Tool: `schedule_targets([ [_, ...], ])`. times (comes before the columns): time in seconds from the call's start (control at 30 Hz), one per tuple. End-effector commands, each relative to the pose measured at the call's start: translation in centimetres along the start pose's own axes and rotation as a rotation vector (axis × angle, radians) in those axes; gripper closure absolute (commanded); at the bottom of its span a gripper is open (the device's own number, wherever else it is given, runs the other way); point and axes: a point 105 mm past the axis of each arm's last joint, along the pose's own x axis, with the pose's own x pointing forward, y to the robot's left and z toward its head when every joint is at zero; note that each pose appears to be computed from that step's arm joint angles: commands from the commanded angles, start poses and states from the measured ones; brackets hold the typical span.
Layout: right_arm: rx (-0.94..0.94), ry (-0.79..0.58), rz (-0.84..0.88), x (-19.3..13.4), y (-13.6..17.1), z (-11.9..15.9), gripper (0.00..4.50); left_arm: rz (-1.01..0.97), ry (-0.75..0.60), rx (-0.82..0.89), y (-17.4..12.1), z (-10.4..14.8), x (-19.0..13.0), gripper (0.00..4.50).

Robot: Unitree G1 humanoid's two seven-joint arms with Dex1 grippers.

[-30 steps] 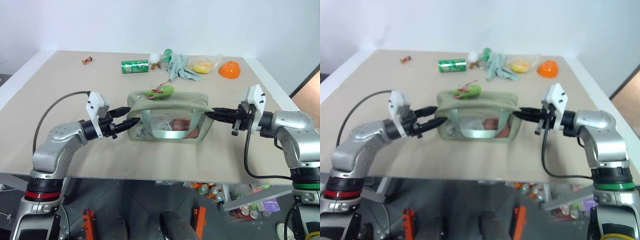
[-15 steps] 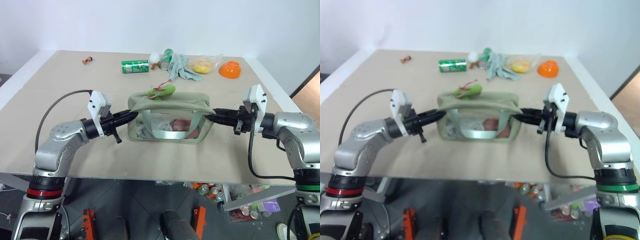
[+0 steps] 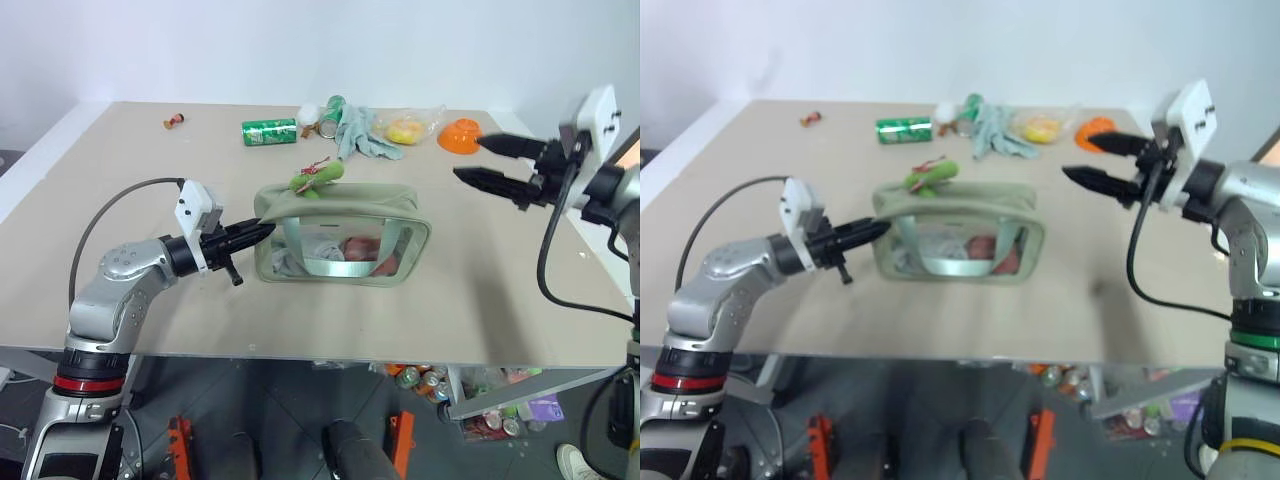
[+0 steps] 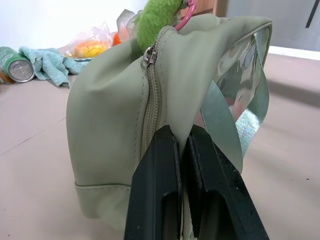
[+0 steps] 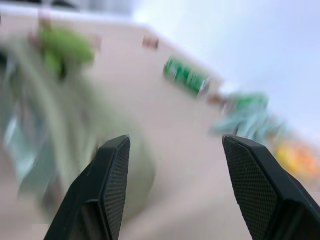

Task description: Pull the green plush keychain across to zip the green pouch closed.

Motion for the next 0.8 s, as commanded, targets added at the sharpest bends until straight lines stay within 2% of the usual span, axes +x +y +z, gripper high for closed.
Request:
schedule_targets([
  [0.03,-0.042,-0.043,0.129,3.5,2.8,1.4,1.48,-0.017,0.008,0.025,-0.6,0.2,0.2,4.50],
  [0.17,-0.065,-0.073,0.259,6.4,4.8,1.9,1.48,-0.017,0.003,0.020,-0.8,0.2,0.3,4.50],
  [0.3,-0.026,-0.076,0.309,8.4,4.7,2.1,1.48,-0.021,0.001,0.016,-1.0,0.1,0.4,4.50],
  [0.47,-0.081,-0.084,0.372,9.9,4.9,2.6,0.02,-0.025,0.007,0.013,-1.3,-0.2,0.4,4.50],
  [0.8,-0.153,-0.106,0.493,12.6,7.1,2.4,0.02,-0.022,0.003,0.011,-1.2,-0.3,0.6,4.50],
])
